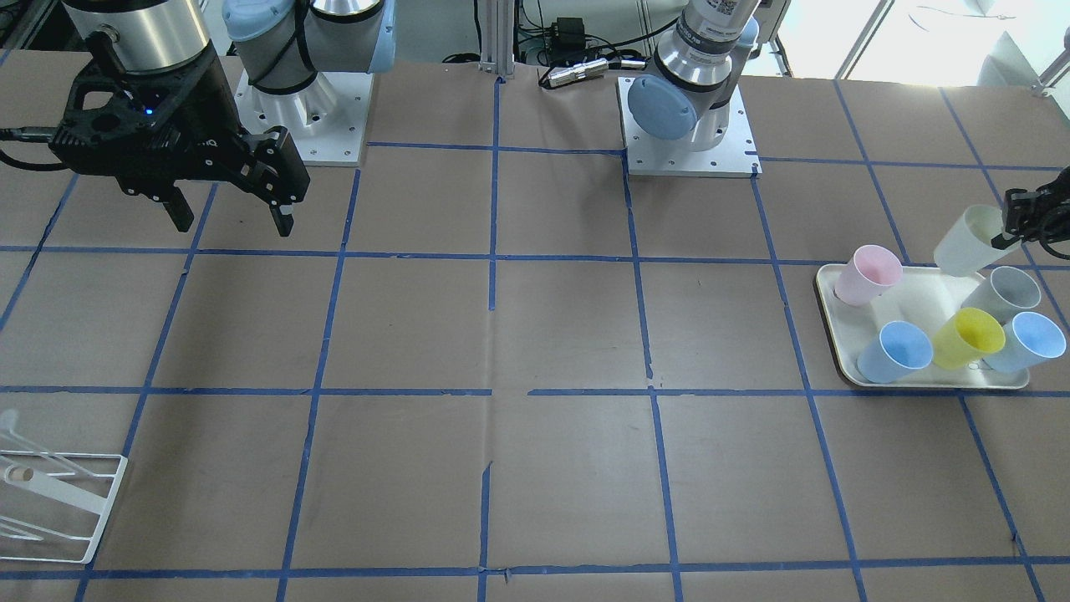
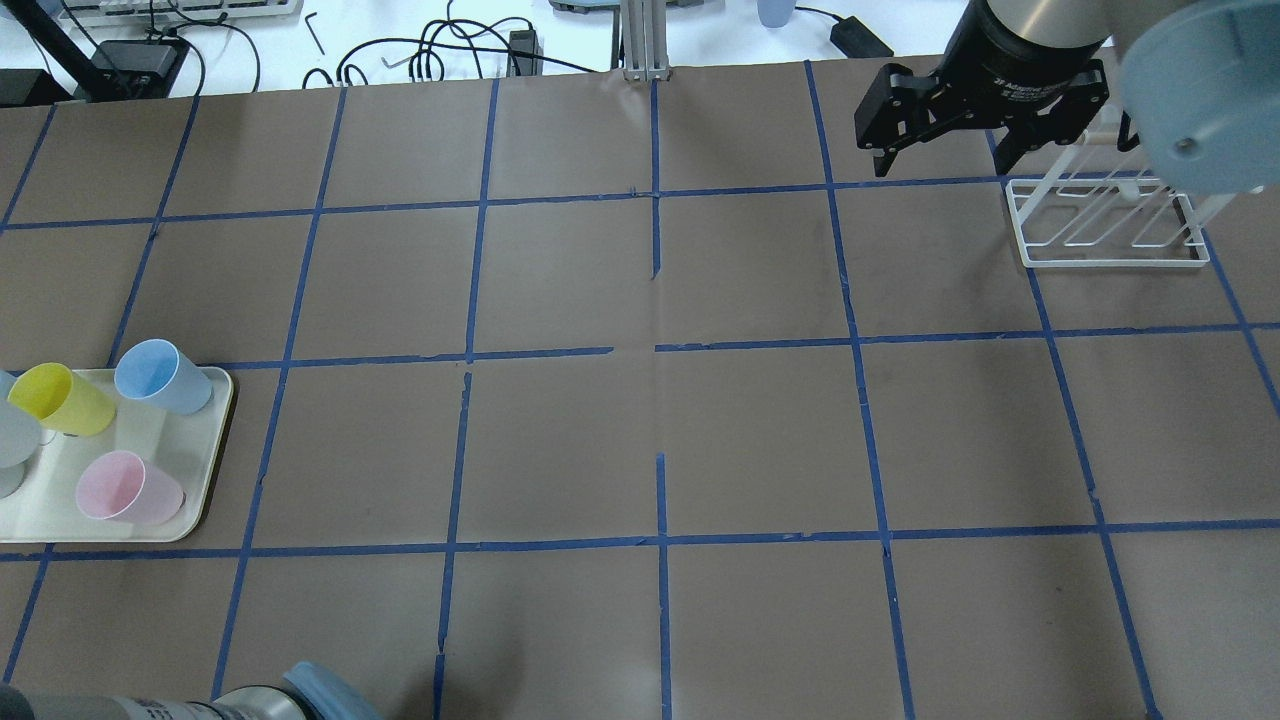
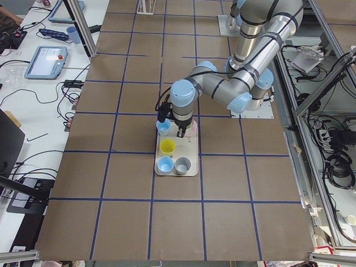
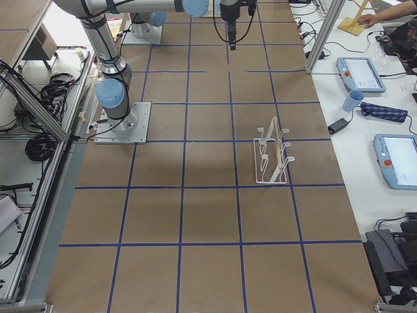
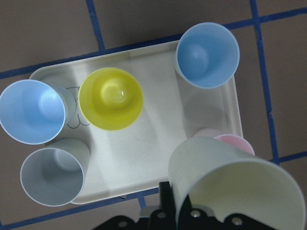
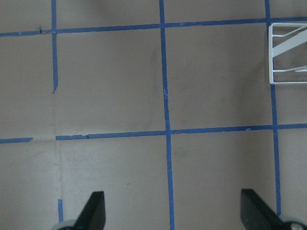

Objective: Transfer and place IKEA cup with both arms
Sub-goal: 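Move the white cup over the tray's empty slot with the left gripper, then lower the white cup into the tray slot and open the left gripper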

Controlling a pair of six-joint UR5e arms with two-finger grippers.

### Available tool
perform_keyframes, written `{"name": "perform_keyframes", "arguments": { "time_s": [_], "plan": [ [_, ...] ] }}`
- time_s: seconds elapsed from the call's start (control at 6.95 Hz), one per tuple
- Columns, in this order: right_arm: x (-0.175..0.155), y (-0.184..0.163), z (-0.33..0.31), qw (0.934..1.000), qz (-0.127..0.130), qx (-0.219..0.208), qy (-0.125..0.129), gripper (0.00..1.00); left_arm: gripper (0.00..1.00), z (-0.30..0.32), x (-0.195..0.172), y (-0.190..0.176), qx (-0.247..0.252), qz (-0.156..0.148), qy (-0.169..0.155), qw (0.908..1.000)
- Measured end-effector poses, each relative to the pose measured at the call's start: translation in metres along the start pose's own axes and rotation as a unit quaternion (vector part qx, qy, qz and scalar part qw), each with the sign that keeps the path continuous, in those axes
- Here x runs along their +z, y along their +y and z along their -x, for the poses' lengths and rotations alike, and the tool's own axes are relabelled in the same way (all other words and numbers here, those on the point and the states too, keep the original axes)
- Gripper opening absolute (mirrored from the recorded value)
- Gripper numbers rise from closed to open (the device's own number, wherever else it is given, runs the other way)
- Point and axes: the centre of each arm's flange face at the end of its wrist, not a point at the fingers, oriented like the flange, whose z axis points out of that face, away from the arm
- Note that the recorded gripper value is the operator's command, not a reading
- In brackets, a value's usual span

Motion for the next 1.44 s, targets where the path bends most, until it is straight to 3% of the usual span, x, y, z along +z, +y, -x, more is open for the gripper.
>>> {"name": "perform_keyframes", "arguments": {
  "time_s": [0.58, 1.44],
  "plan": [
    [-0.001, 0.003, 0.000, 1.0000, 0.005, 0.000, 0.002, 1.00, 0.00, 0.034, 0.047, 0.006, 0.001, 0.006, 0.021, 0.9998],
    [-0.002, 0.003, 0.000, 1.0000, 0.004, 0.000, 0.002, 1.00, 0.00, 0.040, 0.086, 0.005, 0.005, 0.018, 0.046, 0.9988]
  ]
}}
